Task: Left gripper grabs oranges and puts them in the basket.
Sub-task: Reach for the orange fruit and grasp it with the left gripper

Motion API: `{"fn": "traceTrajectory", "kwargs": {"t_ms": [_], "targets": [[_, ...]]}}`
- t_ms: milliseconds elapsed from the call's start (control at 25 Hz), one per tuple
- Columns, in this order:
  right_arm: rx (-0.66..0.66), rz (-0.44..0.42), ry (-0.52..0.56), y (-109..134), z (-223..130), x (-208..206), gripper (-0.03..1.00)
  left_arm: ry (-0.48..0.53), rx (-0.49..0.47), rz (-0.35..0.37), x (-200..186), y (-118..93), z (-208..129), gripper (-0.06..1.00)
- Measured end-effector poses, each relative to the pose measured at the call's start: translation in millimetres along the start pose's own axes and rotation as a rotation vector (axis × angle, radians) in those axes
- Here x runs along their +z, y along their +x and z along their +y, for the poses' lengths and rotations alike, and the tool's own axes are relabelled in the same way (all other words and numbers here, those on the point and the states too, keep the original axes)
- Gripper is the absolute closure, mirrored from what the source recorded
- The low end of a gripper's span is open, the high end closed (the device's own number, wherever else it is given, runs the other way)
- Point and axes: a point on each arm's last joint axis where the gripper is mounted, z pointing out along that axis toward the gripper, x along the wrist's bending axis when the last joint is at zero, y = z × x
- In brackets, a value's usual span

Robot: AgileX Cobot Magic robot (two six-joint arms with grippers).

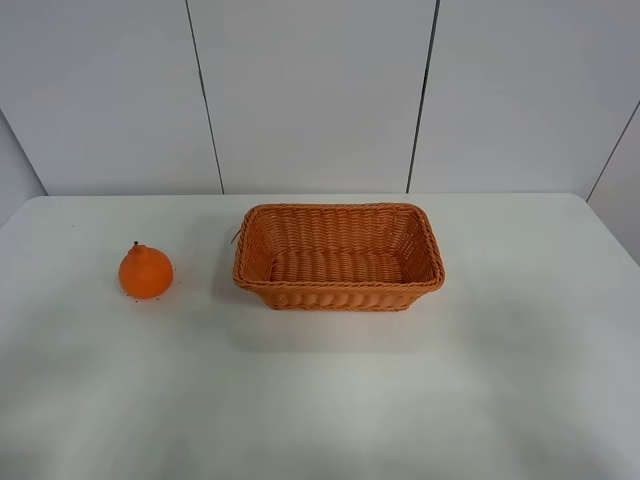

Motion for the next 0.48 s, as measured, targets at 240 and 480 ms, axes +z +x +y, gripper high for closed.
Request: {"fn": "traceTrajectory", "kwargs": {"t_ms": [240,480], "targets": [[0.000,0.000,0.000,0.0,0.0,0.0,0.27,0.000,0.000,0.000,0.0,0.0,0.0,0.07],[0.000,0.000,0.000,0.0,0.0,0.0,0.27,0.000,0.000,0.000,0.0,0.0,0.0,0.07]]}}
